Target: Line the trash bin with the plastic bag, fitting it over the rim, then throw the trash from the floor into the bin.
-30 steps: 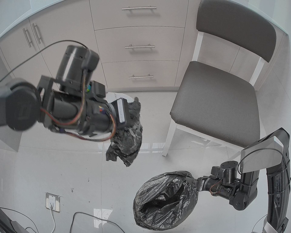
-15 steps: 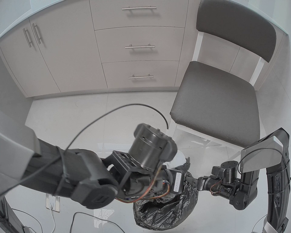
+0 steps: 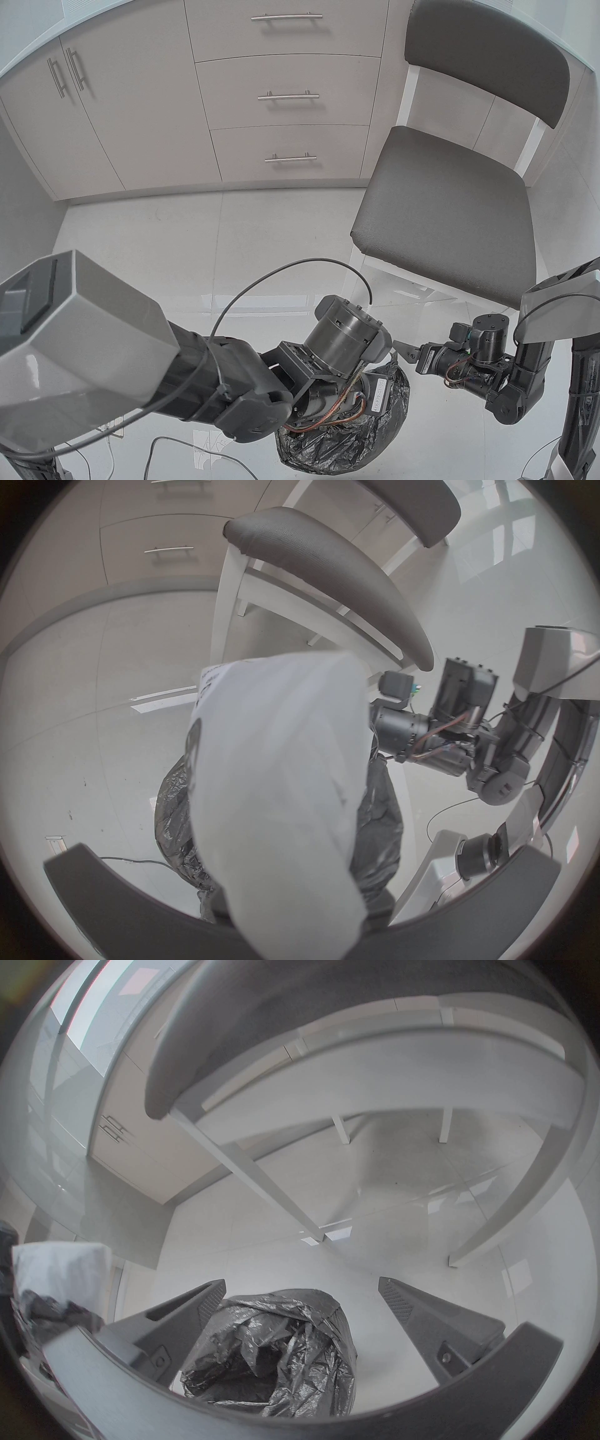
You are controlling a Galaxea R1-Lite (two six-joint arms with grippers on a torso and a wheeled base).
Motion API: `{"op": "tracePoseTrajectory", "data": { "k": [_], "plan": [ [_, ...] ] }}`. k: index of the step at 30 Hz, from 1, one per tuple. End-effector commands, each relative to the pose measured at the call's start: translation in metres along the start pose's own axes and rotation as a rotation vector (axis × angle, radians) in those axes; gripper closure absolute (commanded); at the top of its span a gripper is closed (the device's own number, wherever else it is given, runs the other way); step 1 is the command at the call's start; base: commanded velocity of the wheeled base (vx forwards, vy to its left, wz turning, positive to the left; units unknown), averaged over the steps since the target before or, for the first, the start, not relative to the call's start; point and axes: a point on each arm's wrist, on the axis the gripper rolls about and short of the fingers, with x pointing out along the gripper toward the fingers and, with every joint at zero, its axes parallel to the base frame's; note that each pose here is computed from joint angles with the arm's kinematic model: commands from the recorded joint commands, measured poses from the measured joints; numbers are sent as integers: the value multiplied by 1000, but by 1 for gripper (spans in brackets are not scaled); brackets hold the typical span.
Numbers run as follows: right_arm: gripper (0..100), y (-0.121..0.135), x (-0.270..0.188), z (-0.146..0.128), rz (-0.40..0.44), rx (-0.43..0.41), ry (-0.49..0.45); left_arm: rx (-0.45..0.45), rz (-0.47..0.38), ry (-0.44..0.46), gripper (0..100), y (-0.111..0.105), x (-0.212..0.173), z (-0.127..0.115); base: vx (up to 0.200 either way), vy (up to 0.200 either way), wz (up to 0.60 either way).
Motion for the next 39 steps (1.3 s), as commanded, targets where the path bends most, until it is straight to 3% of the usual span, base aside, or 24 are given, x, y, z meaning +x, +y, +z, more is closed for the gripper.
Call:
{"op": "tracePoseTrajectory", "data": {
  "k": [1, 11, 29, 30, 39],
  "plan": [
    [0, 8, -13, 20, 34, -4, -83, -11, 7, 10, 100, 2, 15, -5, 0, 0, 0],
    [0, 7, -14, 24, 32, 0, -97, -12, 55, -40, 100, 2, 32, 5, 0, 0, 0],
    [0, 4, -13, 27, 25, 8, -108, -14, 82, 8, 100, 8, 47, -9, 0, 0, 0],
    [0, 3, -13, 27, 23, 10, -107, -15, 82, 8, 0, 9, 48, -8, 0, 0, 0],
    [0, 4, -13, 27, 24, 9, -106, -20, 92, 10, 0, 13, 49, -9, 0, 0, 0]
  ]
}}
